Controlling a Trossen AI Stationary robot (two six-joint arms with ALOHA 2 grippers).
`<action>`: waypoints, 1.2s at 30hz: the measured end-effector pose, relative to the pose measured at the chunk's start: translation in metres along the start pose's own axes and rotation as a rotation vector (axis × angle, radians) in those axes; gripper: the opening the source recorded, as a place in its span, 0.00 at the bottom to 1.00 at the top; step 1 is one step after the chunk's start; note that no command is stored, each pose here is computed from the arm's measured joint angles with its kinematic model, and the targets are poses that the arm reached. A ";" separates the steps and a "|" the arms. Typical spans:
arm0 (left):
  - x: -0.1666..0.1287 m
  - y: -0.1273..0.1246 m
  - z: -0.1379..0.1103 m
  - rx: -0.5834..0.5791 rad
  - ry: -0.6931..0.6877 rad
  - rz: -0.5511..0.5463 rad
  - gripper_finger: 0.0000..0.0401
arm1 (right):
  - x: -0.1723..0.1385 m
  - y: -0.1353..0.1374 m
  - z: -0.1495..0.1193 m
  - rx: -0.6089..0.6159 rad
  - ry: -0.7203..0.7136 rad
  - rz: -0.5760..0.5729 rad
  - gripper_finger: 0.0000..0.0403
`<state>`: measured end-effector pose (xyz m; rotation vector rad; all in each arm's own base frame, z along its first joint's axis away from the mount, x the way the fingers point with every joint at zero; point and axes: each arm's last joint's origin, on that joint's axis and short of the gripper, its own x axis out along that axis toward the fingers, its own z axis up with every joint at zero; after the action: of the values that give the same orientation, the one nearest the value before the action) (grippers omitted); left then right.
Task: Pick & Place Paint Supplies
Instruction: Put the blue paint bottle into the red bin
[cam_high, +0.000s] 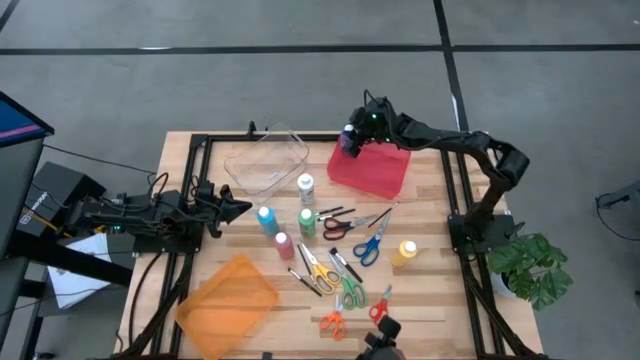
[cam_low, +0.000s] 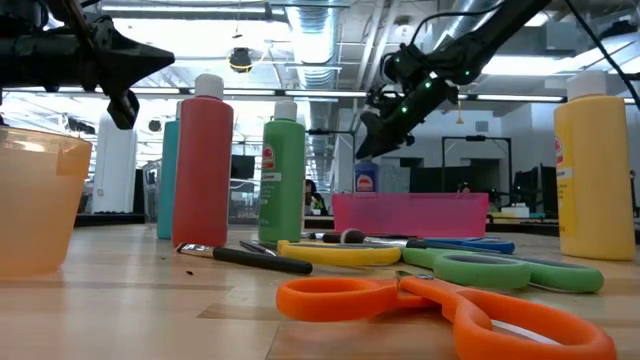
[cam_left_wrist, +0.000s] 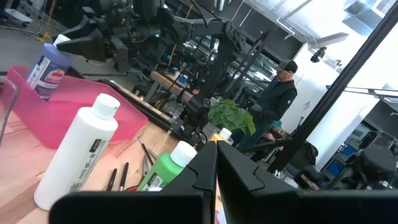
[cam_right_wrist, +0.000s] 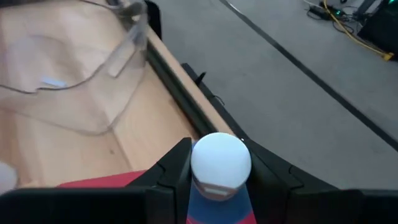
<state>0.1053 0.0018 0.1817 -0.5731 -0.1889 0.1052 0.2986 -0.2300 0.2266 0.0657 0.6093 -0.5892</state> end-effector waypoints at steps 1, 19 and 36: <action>0.000 0.000 0.000 0.000 0.000 0.000 0.01 | 0.001 -0.001 0.000 0.002 0.000 -0.004 0.28; 0.000 0.000 0.000 0.000 0.000 0.001 0.01 | -0.001 -0.014 -0.003 0.038 0.014 -0.004 0.35; 0.000 0.000 0.000 0.000 0.000 0.001 0.01 | -0.008 -0.014 0.010 0.047 0.004 0.017 0.68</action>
<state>0.1053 0.0018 0.1818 -0.5732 -0.1891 0.1060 0.2913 -0.2404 0.2411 0.1162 0.5982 -0.5871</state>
